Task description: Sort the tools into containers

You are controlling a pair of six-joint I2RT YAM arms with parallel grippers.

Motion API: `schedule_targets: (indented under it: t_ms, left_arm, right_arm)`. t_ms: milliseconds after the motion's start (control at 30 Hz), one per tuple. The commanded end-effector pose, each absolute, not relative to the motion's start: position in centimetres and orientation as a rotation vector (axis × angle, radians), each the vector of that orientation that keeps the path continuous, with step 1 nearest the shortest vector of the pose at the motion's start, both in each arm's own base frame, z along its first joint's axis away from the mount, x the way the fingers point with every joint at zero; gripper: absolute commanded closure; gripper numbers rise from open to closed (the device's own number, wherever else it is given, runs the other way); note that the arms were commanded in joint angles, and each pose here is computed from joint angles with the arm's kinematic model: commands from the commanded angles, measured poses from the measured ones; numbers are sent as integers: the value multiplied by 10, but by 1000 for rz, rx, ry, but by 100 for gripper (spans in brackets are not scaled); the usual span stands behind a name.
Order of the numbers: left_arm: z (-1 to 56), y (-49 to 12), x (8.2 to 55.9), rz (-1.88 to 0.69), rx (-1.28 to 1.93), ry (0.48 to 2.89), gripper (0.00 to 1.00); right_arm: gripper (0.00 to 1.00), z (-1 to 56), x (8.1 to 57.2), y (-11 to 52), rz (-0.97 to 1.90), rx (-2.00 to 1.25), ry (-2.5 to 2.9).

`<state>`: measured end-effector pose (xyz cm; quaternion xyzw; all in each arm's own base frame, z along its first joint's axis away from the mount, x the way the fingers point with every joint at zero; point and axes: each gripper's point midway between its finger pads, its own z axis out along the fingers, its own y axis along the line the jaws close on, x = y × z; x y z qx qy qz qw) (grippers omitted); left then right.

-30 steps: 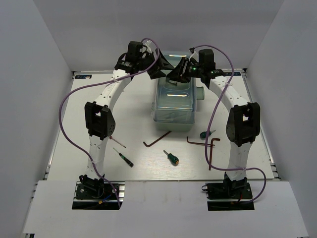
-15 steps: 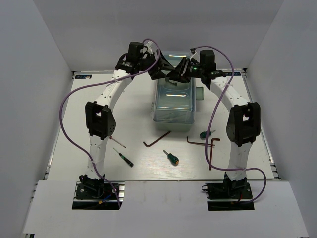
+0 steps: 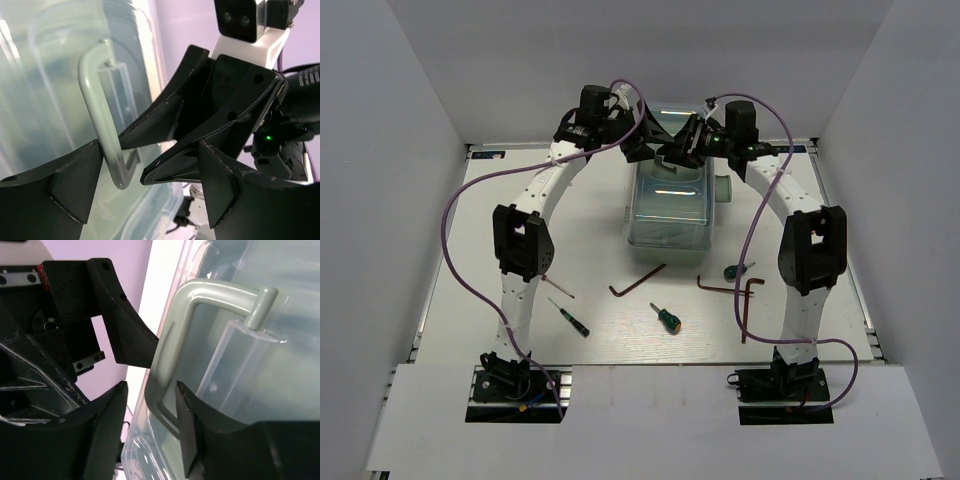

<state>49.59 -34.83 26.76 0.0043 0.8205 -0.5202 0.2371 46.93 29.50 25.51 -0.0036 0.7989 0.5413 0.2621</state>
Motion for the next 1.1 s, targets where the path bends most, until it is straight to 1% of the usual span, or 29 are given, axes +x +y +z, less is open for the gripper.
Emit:
schedule_targets:
  t_ms: [0, 67, 100, 167, 300, 333, 367, 400, 467, 500, 600, 667, 700, 733, 767, 833, 867, 933, 967, 1067]
  left_arm:
    - [235, -353, 495, -1376, -26, 2331, 15]
    - [229, -353, 498, -1361, -39, 2339, 15]
    - [229, -353, 498, -1361, -39, 2339, 15]
    - [224, -352, 498, -1350, -51, 2349, 15]
    - [207, -353, 501, -1301, -70, 2380, 19]
    - [206, -353, 501, -1294, -54, 2377, 21]
    - [202, -350, 500, -1267, -60, 2393, 22]
    - [199, -348, 502, -1239, -66, 2398, 24]
    - [190, -344, 502, -1195, -63, 2414, 30]
    - [182, -346, 502, -1167, -75, 2434, 32]
    - [173, -340, 507, -1101, -82, 2435, 42]
    - [172, -339, 508, -1085, -77, 2432, 53]
    - [171, -338, 507, -1083, -81, 2441, 58]
    - [174, -339, 508, -1085, -77, 2432, 62]
    - [174, -339, 508, -1085, -77, 2432, 71]
    - [174, -339, 508, -1085, -77, 2432, 81]
    - [174, -339, 508, -1085, -77, 2432, 89]
    - [174, -339, 508, -1085, -77, 2432, 95]
    - [174, -339, 508, -1085, -77, 2432, 99]
    - [182, -338, 506, -1088, -73, 2421, 100]
  right_arm:
    - [47, 327, 425, 301, 1507, -327, 1996]
    - [47, 319, 422, 287, 1434, -385, 2008]
    - [46, 333, 415, 278, 1408, -408, 1977]
    - [46, 335, 409, 260, 1321, -471, 1959]
    - [46, 338, 389, 226, 1196, -525, 1958]
    - [46, 344, 376, 218, 1150, -563, 1943]
    - [46, 334, 381, 198, 1062, -525, 1978]
    - [46, 324, 378, 189, 1035, -498, 2020]
    - [46, 312, 384, 156, 859, -421, 2059]
    - [46, 291, 385, 143, 799, -361, 2119]
    - [44, 268, 392, 113, 751, -235, 2183]
    - [40, 255, 396, 111, 783, -180, 2224]
    - [40, 243, 399, 113, 806, -167, 2254]
    - [38, 239, 405, 101, 812, -95, 2267]
    - [35, 223, 413, 99, 851, -65, 2297]
    - [34, 216, 422, 100, 892, -44, 2301]
    - [34, 196, 428, 100, 937, -23, 2342]
    - [34, 197, 437, 102, 960, -56, 2323]
    - [34, 179, 442, 102, 969, -49, 2359]
    - [35, 164, 452, 101, 960, -65, 2379]
